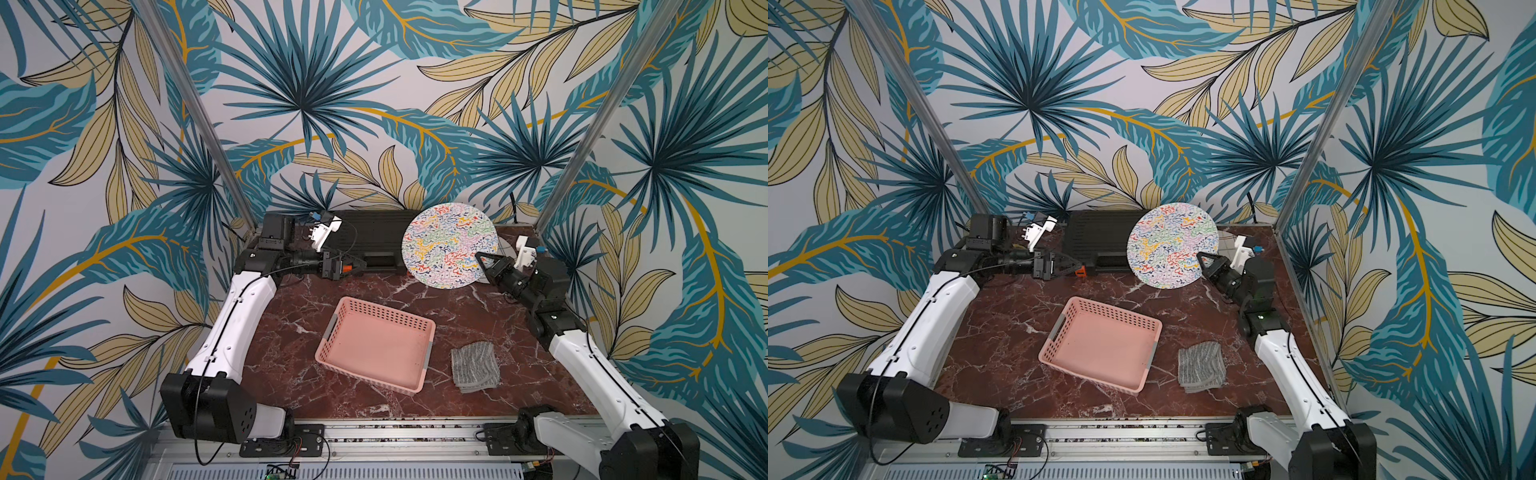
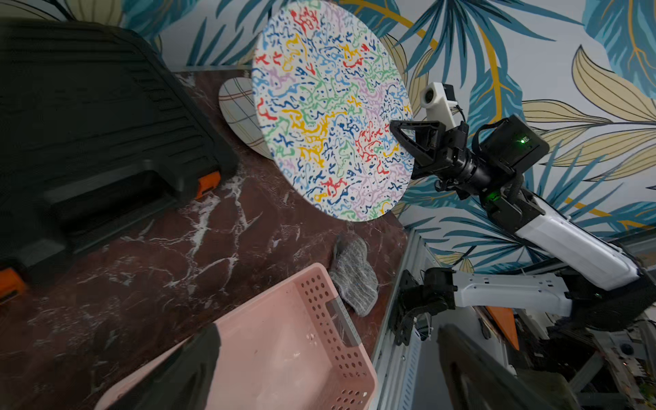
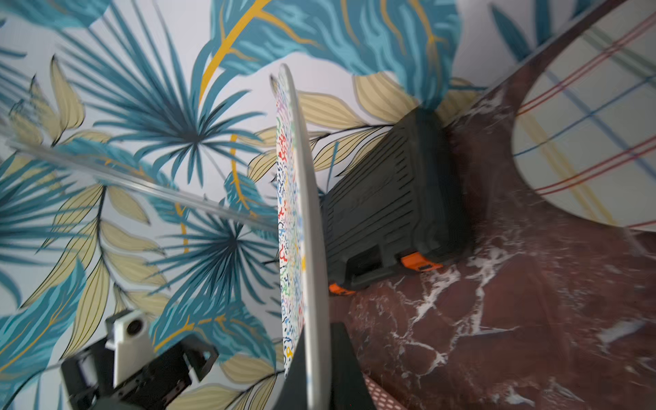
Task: Wipe the wet plate dry
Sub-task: Place the plate on the plate.
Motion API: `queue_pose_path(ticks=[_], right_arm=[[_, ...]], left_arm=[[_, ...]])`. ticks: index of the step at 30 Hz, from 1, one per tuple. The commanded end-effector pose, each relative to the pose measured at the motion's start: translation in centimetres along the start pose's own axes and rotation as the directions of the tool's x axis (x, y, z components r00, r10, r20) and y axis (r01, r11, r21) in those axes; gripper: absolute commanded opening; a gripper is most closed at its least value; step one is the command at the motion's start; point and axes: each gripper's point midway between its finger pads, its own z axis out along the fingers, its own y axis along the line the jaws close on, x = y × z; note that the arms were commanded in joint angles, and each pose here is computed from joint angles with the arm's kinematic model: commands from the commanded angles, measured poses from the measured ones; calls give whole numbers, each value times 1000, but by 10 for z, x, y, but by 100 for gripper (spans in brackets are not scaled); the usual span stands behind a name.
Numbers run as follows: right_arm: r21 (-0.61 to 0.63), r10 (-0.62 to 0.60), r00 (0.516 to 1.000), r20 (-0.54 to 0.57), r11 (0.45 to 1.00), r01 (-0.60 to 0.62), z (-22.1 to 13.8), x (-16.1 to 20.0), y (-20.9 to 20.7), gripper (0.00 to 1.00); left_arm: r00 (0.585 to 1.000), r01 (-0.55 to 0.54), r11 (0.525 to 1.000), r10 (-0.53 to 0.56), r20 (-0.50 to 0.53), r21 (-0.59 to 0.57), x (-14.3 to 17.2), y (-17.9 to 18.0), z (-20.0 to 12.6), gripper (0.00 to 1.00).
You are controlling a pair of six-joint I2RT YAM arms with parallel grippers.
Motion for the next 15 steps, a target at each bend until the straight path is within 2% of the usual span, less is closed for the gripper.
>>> queue_pose_path(ticks=[1,3,6,10,15], right_arm=[[116,125,976,177,982,-147,-10,-37,-43,0],[136,179,957,231,968,-213,-9,-49,-66,0],[152,202,942,266,957,-248,4,-64,-90,0],[191,214,934,287,942,-275,22,-80,-121,0],[181,256,919,299,931,-318,49,-97,-156,0]], left_arm=[[998,-42,986,47,29,-163,1,24,-17,100],[997,-45,973,56,43,-227,6,37,-21,100],[996,-44,966,61,59,-255,11,47,-24,100],[996,-40,971,59,73,-234,12,44,-24,100],[996,-15,983,30,80,-183,12,39,-19,100]])
